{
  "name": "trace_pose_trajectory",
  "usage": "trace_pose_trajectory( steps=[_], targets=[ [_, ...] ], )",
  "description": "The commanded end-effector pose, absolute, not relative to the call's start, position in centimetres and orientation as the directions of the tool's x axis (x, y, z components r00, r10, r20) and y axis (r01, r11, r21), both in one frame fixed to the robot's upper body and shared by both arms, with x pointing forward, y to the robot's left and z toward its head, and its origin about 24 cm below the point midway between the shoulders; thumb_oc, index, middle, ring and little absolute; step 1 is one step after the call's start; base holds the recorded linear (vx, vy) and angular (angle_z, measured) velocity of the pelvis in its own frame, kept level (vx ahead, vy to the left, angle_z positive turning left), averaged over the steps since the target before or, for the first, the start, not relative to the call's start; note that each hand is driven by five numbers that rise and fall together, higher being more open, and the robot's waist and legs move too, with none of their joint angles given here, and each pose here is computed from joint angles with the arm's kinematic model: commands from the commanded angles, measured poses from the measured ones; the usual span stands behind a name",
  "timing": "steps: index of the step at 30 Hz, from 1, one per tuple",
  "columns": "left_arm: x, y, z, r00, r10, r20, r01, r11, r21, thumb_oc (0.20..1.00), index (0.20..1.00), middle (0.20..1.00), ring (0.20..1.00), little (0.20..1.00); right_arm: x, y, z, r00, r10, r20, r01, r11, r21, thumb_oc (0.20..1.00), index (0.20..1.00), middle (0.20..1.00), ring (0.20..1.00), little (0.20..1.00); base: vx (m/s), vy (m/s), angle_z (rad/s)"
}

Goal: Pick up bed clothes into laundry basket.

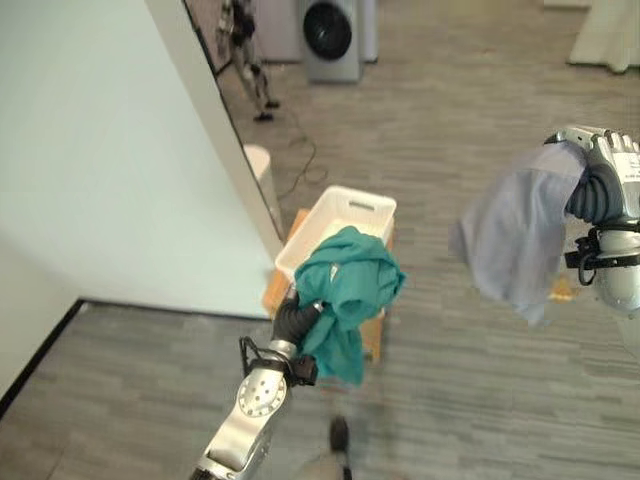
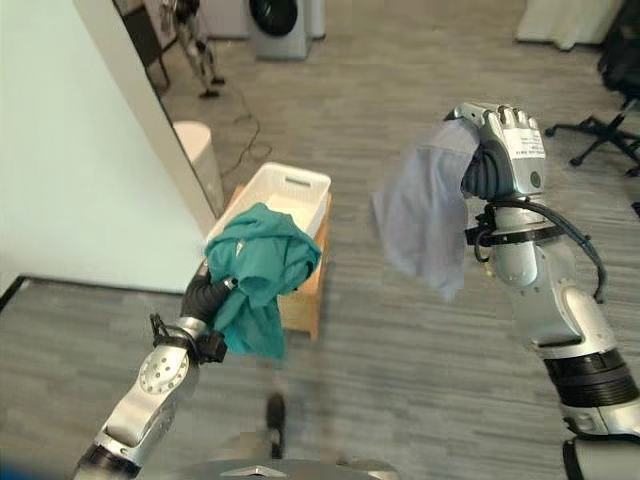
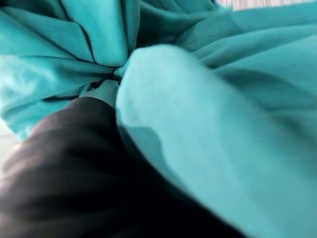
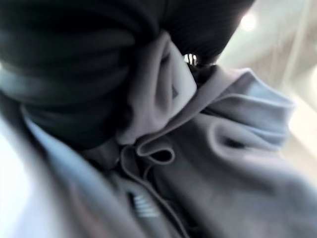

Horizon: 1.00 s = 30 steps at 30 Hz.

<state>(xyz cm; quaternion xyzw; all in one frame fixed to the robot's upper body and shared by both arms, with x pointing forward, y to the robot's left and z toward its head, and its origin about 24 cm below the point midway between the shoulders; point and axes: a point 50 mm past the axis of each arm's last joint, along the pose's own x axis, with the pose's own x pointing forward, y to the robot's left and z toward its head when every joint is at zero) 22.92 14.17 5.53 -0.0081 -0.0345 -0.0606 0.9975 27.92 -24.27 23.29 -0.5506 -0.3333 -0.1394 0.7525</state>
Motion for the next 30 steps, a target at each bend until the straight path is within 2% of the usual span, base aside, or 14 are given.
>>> trace_pose_trajectory(
  steps=[1,9,16,19,20,23,27,30],
  targets=[
    [23.2,14.4,8.6,0.961,-0.150,0.234,0.160,0.987,-0.022,0.200,0.200,0.200,0.200,0.200,29.6,-24.7,26.9,0.681,0.138,0.720,0.665,0.297,-0.686,0.200,0.200,0.200,0.200,0.200,0.13,0.056,0.17],
    [22.7,14.8,7.1,0.968,-0.191,0.163,0.196,0.980,-0.018,0.200,0.200,0.200,0.200,0.200,33.4,-25.9,26.6,0.767,0.030,0.641,0.610,0.276,-0.743,0.200,0.200,0.200,0.200,0.200,0.10,0.046,0.07],
    [22.2,15.8,6.1,0.975,-0.193,0.112,0.195,0.981,-0.013,0.200,0.200,0.200,0.200,0.200,35.7,-26.4,27.9,0.770,-0.053,0.635,0.623,0.272,-0.733,0.200,0.200,0.200,0.200,0.200,0.06,0.017,0.05],
    [22.1,16.6,5.6,0.981,-0.181,0.073,0.182,0.983,0.000,0.200,0.200,0.200,0.200,0.200,36.6,-27.4,28.2,0.782,-0.116,0.613,0.621,0.234,-0.748,0.200,0.200,0.200,0.200,0.200,0.01,-0.010,0.06],
    [22.1,16.6,5.6,0.981,-0.180,0.074,0.181,0.984,-0.001,0.200,0.200,0.200,0.200,0.200,36.6,-27.3,28.3,0.781,-0.114,0.614,0.622,0.235,-0.747,0.200,0.200,0.200,0.200,0.200,0.01,-0.004,0.16],
    [22.0,17.6,5.7,0.981,-0.181,0.065,0.179,0.983,0.037,0.200,0.200,0.200,0.200,0.200,36.9,-29.1,30.7,0.757,-0.183,0.627,0.651,0.138,-0.746,0.200,0.200,0.200,0.200,0.200,0.00,0.024,0.09],
    [22.4,17.0,5.4,0.976,-0.209,0.058,0.207,0.978,0.036,0.200,0.200,0.200,0.200,0.200,36.0,-30.8,32.4,0.725,-0.218,0.654,0.682,0.087,-0.726,0.200,0.200,0.200,0.200,0.200,0.17,0.002,0.30],
    [22.7,17.0,5.6,0.974,-0.215,0.069,0.213,0.977,0.030,0.200,0.200,0.200,0.200,0.200,35.3,-31.3,33.1,0.704,-0.228,0.673,0.705,0.104,-0.702,0.200,0.200,0.200,0.200,0.200,0.28,-0.063,1.08]
  ],
)
